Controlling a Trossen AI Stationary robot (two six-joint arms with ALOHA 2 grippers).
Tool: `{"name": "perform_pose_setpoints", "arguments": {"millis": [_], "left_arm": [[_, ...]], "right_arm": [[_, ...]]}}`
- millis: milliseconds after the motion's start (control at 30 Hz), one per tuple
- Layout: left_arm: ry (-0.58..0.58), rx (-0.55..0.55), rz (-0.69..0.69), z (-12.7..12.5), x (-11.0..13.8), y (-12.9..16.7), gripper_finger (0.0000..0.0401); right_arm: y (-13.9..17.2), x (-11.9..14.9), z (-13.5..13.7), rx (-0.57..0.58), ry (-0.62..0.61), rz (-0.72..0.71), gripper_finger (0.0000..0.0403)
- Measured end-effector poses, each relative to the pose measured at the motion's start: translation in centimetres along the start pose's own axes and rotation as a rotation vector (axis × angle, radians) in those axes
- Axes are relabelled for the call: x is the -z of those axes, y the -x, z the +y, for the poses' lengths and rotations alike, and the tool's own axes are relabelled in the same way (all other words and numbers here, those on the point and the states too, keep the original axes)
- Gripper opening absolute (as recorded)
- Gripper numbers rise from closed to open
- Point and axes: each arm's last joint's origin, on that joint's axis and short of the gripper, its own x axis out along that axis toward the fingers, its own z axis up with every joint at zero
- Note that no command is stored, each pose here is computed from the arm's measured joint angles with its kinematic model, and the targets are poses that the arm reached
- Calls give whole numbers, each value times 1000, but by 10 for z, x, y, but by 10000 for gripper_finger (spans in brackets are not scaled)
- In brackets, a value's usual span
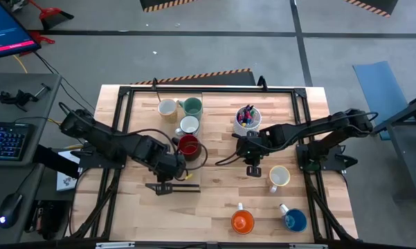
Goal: Place coffee mugs
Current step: Put the red mug on the shelf
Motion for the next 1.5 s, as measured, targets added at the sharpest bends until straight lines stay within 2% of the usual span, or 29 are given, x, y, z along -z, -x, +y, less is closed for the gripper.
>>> {"name": "perform_pose_setpoints", "arguments": {"millis": [467,833,1500], "left_arm": [[-35,45,87,-6,-6,-19,62],[-31,-18,207,-4,-2,-31,62],[-42,-126,246,10,10,-57,62]], "right_arm": [[0,0,0,0,0,0,71],[0,0,0,0,0,0,71],[0,0,0,0,0,1,71]]}}
